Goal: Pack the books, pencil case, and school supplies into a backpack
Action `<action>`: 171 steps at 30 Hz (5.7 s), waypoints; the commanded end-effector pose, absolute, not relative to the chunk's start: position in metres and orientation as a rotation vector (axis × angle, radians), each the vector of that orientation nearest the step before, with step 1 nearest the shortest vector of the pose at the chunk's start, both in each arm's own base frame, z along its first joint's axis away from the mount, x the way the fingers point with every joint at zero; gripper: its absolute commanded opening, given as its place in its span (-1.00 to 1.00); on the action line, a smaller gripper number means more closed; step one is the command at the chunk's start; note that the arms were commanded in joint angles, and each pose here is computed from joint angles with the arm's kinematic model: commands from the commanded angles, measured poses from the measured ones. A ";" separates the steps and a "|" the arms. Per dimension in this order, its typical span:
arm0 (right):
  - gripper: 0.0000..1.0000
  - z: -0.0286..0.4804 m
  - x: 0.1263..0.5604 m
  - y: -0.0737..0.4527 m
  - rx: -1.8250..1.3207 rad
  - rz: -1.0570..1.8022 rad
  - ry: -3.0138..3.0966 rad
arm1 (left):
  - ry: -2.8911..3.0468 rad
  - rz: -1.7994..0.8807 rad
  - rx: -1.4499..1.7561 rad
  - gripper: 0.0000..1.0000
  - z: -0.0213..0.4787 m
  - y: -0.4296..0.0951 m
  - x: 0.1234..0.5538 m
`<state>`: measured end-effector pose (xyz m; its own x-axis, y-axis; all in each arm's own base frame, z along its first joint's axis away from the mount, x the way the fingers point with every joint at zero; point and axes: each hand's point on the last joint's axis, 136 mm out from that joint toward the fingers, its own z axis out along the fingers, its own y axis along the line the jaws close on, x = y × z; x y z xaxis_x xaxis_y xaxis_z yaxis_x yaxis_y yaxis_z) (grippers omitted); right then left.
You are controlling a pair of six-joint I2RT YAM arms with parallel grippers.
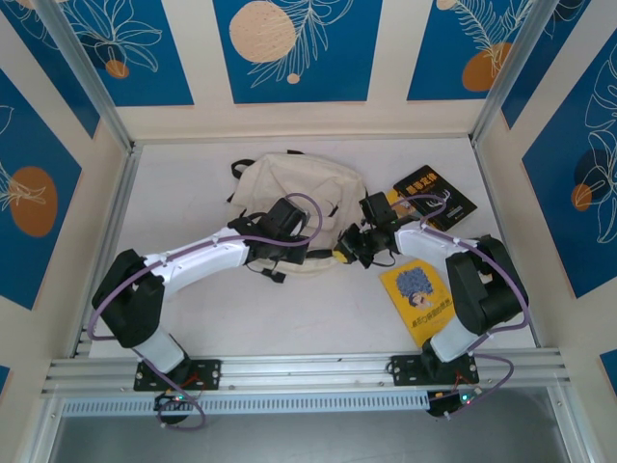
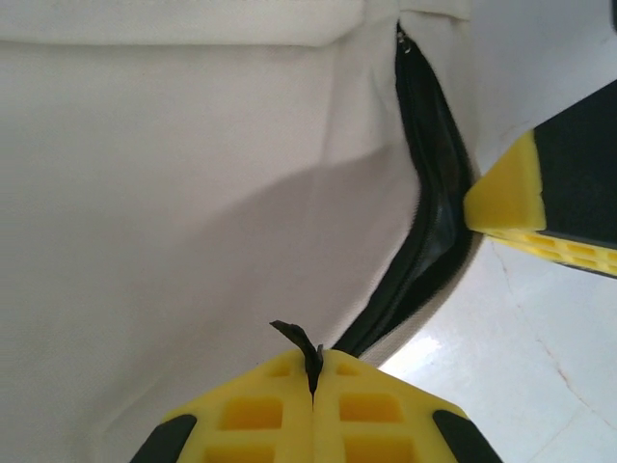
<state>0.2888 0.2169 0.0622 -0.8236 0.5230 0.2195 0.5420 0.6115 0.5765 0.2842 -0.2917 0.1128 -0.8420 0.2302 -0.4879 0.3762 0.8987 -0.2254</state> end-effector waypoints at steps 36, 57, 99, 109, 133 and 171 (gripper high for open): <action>-1.00 0.070 0.342 0.107 -1.054 -0.566 -3.259 | 2.525 0.173 0.397 -1.00 0.119 -0.183 0.314; -0.03 0.118 0.322 0.150 -0.727 -0.779 -3.278 | 2.527 -0.430 0.669 -1.00 0.119 -0.268 0.294; 0.16 0.070 0.330 0.229 -0.734 -1.065 -3.022 | 2.549 -0.460 0.796 -1.00 0.102 -0.270 0.272; 0.02 0.069 0.378 0.247 -0.461 -1.129 -3.065 | 2.488 -0.664 0.841 -1.00 0.114 -0.301 0.263; 0.04 0.066 0.312 0.220 -0.820 -1.052 -2.903 | 2.490 -0.491 0.797 -1.00 0.110 -0.307 0.292; -0.61 0.025 0.292 0.151 -0.882 -0.416 -3.083 | 2.591 -0.142 0.794 -1.00 0.081 -0.224 0.337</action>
